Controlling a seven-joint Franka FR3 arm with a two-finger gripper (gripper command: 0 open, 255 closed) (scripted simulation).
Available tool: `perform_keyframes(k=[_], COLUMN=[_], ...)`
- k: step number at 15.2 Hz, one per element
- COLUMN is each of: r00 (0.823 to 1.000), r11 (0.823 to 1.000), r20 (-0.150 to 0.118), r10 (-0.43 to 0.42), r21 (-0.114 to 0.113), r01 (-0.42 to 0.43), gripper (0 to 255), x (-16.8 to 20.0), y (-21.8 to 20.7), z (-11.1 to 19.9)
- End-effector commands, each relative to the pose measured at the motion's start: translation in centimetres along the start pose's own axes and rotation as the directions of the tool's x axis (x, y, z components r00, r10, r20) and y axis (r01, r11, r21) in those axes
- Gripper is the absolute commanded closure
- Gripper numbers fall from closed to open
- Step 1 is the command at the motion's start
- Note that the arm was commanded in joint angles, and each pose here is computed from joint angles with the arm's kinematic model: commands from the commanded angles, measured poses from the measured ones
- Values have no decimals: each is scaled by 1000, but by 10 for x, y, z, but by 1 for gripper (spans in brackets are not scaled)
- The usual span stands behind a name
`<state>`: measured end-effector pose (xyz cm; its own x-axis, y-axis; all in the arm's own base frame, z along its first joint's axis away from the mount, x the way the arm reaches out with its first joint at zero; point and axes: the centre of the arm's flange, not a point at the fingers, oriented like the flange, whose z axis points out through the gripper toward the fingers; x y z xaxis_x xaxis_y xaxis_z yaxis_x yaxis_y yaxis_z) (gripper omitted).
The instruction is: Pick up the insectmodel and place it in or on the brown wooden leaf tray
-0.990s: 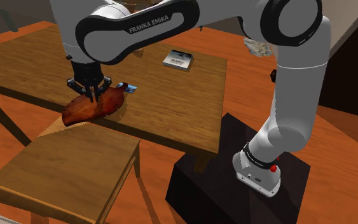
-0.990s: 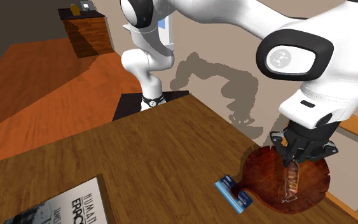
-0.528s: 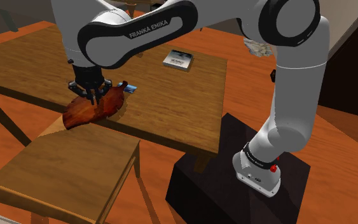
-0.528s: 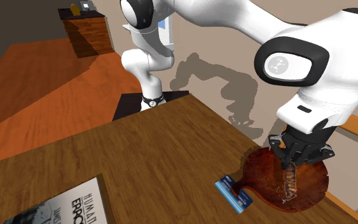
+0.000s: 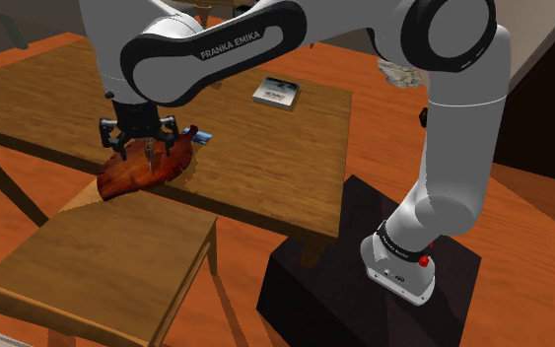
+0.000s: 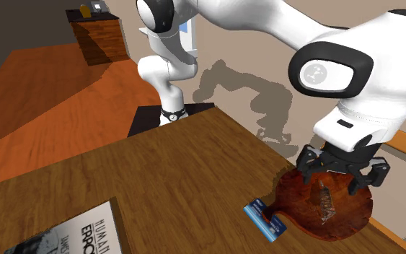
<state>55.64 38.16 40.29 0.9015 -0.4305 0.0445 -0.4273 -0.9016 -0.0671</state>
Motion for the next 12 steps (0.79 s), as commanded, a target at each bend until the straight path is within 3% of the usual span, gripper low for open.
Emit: perform_keyframes(k=[1,4,12], r00=[1000,1000,1000], r11=[1000,1000,1000], r20=[0,0,0], r10=[0,0,0], r21=[0,0,0], r01=[0,0,0], gripper=[0,0,0], x=[0,0,0], y=[0,0,0], z=[-13,-50,-50])
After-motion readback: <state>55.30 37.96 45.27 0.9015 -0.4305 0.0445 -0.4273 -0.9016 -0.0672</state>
